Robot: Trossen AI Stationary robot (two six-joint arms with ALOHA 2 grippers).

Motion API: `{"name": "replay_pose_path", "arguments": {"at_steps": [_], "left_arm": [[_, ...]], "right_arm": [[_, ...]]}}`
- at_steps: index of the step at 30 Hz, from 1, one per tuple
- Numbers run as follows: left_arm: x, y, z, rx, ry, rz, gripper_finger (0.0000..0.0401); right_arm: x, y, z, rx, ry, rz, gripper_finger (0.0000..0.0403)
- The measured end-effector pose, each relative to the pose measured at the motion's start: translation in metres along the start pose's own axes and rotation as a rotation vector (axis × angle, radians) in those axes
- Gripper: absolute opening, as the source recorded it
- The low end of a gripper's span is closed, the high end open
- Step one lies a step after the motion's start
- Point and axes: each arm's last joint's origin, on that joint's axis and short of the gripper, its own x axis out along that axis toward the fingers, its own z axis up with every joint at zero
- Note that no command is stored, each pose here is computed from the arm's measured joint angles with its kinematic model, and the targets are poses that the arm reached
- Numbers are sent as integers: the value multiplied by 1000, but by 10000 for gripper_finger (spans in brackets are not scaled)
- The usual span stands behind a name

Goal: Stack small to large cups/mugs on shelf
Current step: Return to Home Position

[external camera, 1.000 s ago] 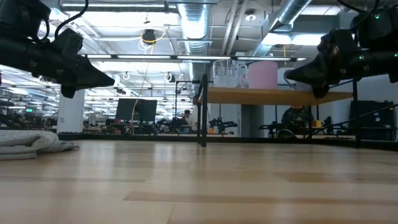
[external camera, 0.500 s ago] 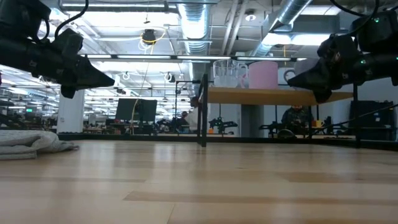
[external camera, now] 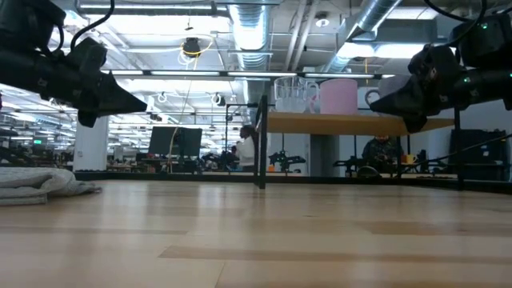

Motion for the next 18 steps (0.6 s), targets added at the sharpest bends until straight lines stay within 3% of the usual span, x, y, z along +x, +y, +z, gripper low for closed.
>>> {"name": "replay_pose_path", "arguments": {"at_steps": [18], "left_arm": [[0, 4, -11, 12, 104, 38, 0]], "right_arm": [[0, 0, 0, -13, -2, -4, 11]]}}
